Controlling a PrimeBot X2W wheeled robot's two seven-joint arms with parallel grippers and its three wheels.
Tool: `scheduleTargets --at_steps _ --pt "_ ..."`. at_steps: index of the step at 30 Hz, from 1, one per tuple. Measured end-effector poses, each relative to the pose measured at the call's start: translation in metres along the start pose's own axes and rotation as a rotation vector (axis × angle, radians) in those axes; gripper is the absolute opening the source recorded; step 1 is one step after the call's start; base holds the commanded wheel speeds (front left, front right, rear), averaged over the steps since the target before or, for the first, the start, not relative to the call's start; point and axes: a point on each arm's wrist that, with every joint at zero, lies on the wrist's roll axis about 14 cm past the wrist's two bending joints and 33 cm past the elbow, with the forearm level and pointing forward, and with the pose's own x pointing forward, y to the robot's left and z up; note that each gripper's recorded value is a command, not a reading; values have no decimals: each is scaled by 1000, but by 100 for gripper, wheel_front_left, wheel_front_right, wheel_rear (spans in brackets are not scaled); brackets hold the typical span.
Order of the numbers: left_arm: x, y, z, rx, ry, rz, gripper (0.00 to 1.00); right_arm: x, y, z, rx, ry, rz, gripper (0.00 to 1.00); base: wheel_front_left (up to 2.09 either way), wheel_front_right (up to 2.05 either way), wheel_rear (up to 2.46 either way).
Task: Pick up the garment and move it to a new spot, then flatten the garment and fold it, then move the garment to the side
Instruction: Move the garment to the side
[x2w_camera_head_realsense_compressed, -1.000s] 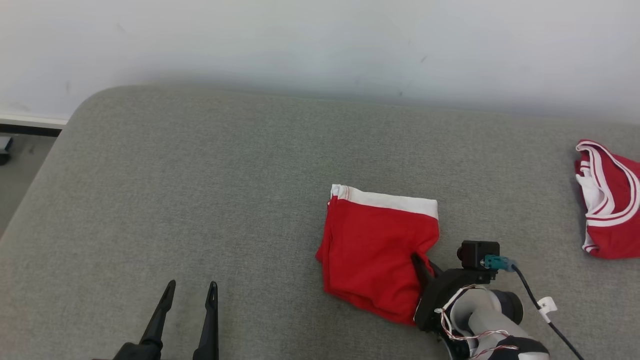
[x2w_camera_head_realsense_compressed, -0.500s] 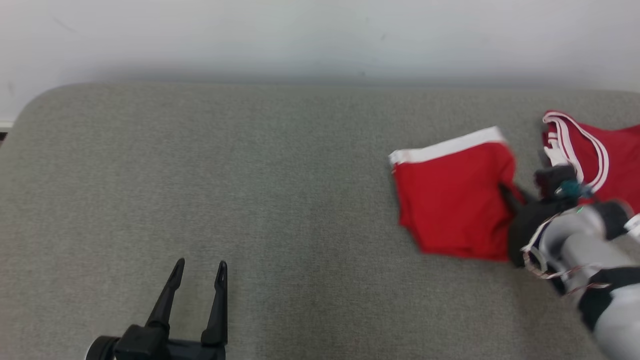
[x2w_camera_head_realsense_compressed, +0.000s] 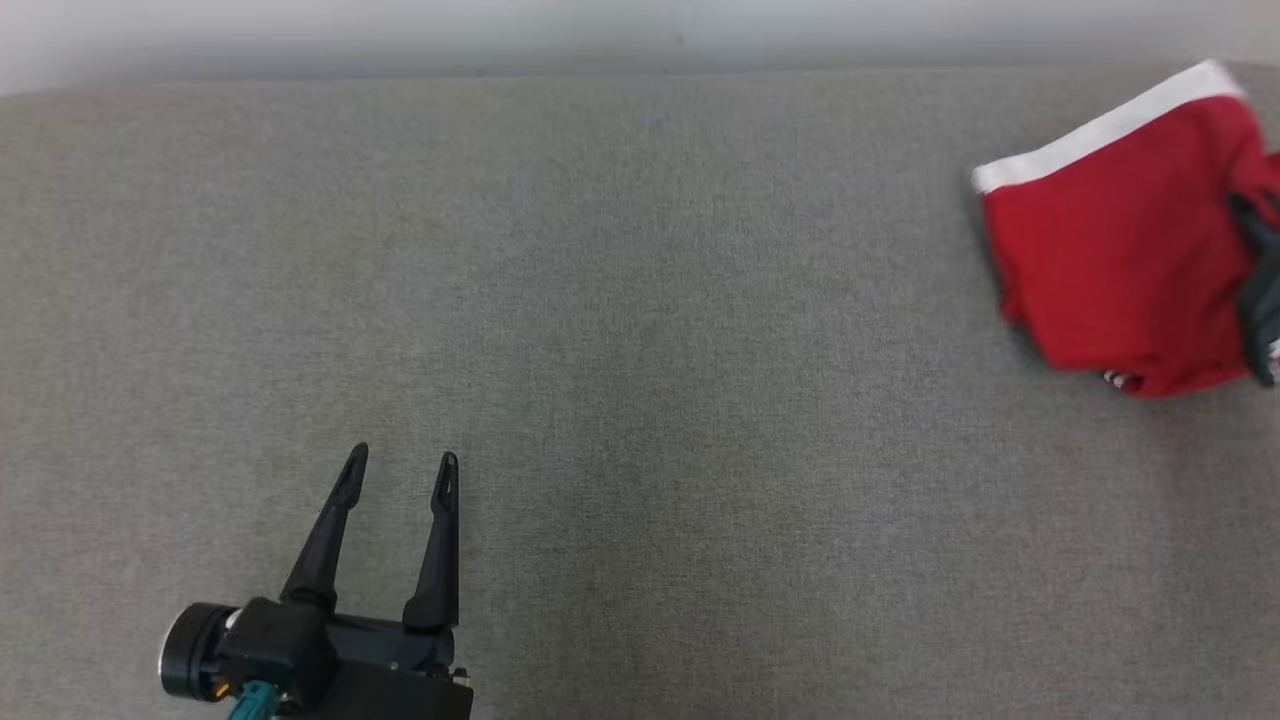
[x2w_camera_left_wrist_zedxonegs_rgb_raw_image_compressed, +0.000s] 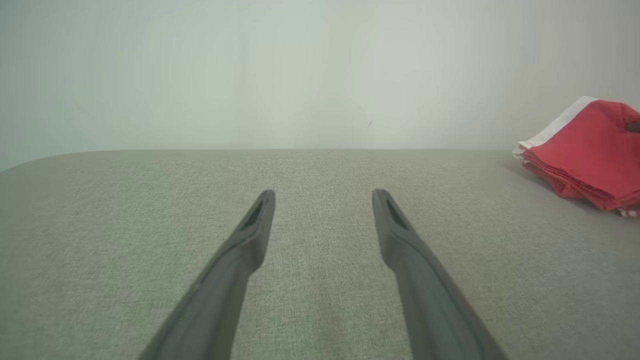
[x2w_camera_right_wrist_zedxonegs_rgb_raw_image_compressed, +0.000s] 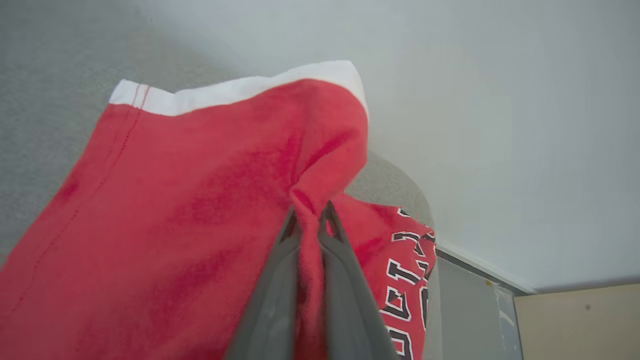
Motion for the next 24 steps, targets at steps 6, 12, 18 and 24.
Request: scheduleTargets --at_steps 6,12,18,24 --pt "10 -2 -8 0 13 -11 100 -5 -43 -12 -15 57 -74 0 0 0 0" --pt "17 -5 -12 1 16 -27 100 -11 -69 -32 -35 126 -123 0 0 0 0" --pt "21 -4 -15 6 21 -32 100 -6 -73 -35 -58 140 -128 0 0 0 0" --pt "23 -1 -15 13 20 -28 100 0 -75 -35 -87 141 -133 0 0 0 0"
